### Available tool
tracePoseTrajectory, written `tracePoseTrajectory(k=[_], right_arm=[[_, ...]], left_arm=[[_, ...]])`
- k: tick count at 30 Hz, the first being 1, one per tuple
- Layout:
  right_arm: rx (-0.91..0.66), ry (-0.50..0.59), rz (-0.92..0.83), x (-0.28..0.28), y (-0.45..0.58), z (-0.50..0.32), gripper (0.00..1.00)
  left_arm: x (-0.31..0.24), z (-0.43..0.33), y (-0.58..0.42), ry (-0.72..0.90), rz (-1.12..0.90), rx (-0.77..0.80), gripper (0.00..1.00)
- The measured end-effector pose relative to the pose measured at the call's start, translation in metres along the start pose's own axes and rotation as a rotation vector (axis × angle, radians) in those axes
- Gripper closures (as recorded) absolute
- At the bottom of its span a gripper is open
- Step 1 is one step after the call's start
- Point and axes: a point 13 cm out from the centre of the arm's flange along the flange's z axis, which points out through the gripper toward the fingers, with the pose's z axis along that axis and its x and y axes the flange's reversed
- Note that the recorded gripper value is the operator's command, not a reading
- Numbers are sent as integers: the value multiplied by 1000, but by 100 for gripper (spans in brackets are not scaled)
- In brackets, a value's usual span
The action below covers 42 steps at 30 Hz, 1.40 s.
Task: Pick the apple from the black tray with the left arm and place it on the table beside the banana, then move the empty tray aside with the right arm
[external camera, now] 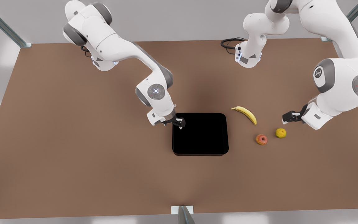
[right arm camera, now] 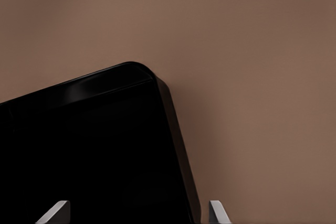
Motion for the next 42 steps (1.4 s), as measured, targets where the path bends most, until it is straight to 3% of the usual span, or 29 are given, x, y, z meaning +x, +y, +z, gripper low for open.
tracePoseTrajectory(k=[10, 13, 18, 20, 24, 28, 33, 42], right_arm=[[24, 13, -30, 1, -15, 70, 0], [37, 18, -57, 2, -21, 85, 1], [76, 15, -127, 4, -33, 112, 7], [84, 16, -147, 6, -36, 119, 18], [90, 19, -170, 7, -38, 124, 59], [89, 20, -190, 7, -38, 124, 74], [78, 14, -209, 3, -33, 115, 91], [69, -4, -185, -58, -47, -23, 94]], left_arm=[[8, 9, -19, 55, 41, 3, 0], [23, -30, -65, 14, 125, -15, 0], [45, -30, -100, 55, 190, -89, 0], [50, -30, -114, 62, 209, -96, 0], [52, -30, -109, 74, 187, -96, 0], [39, -9, -108, 98, 165, -90, 0], [12, 2, -107, 38, 160, -86, 0], [-4, 0, -89, -12, 135, -96, 0]])
